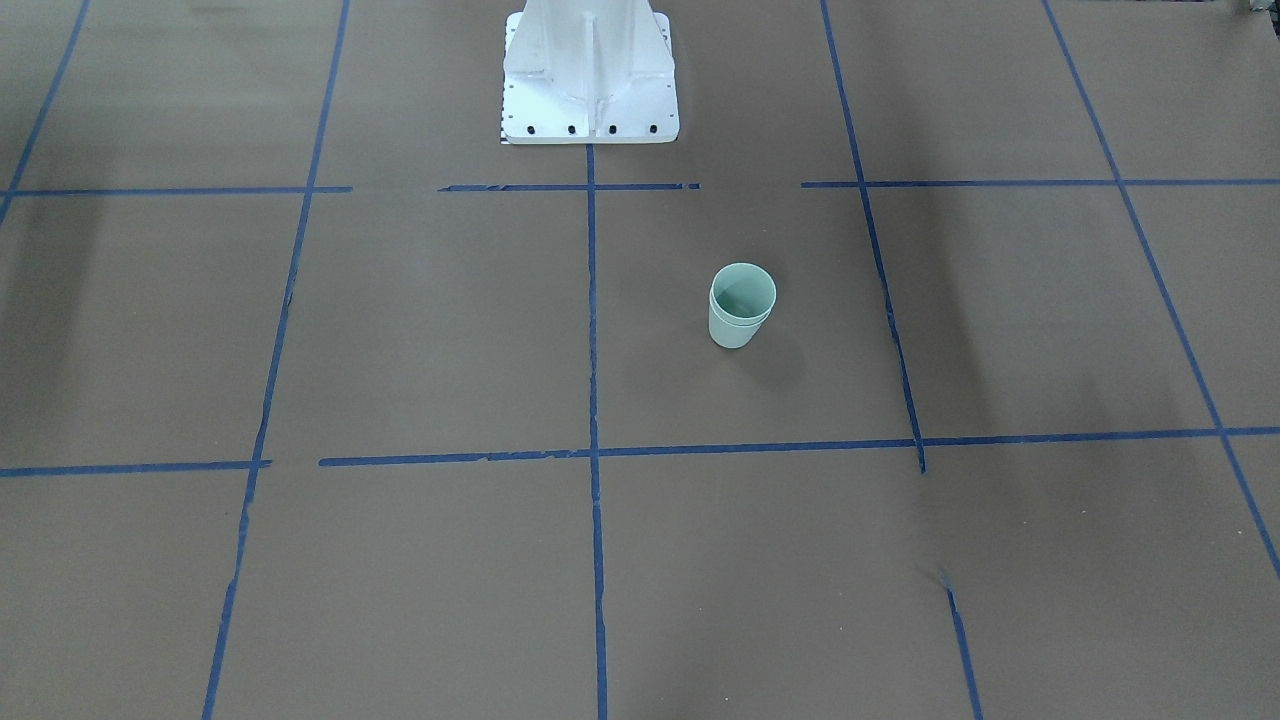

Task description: Stack cups

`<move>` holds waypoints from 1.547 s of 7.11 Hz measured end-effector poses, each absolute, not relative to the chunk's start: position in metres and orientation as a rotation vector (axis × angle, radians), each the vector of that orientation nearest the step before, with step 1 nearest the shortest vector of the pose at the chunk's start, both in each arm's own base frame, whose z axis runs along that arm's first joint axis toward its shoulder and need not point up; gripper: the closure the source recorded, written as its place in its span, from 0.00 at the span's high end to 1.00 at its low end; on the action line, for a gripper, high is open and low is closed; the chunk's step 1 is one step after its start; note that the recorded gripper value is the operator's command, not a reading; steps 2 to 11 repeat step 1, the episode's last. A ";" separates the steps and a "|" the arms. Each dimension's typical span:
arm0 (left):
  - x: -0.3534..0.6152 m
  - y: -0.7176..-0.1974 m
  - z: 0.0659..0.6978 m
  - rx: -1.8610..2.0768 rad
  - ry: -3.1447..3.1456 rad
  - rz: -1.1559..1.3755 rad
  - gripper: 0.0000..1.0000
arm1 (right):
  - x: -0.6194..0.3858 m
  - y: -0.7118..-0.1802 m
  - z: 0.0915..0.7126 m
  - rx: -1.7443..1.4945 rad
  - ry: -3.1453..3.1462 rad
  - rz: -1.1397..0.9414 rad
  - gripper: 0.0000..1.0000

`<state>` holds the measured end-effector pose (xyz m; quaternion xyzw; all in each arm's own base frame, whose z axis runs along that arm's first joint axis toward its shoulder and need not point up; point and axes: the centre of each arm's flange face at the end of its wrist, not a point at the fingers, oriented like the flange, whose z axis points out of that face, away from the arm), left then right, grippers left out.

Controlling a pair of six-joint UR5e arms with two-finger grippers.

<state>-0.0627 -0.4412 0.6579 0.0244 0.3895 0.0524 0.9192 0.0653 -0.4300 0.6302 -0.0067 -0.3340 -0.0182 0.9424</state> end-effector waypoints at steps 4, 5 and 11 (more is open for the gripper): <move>-0.063 -0.441 0.658 0.051 0.801 0.108 1.00 | 0.066 -0.430 0.630 -0.014 -0.681 -0.037 1.00; -0.063 -0.441 0.658 0.051 0.801 0.108 1.00 | 0.066 -0.430 0.630 -0.014 -0.681 -0.037 1.00; -0.063 -0.441 0.658 0.051 0.801 0.108 1.00 | 0.066 -0.430 0.630 -0.014 -0.681 -0.037 1.00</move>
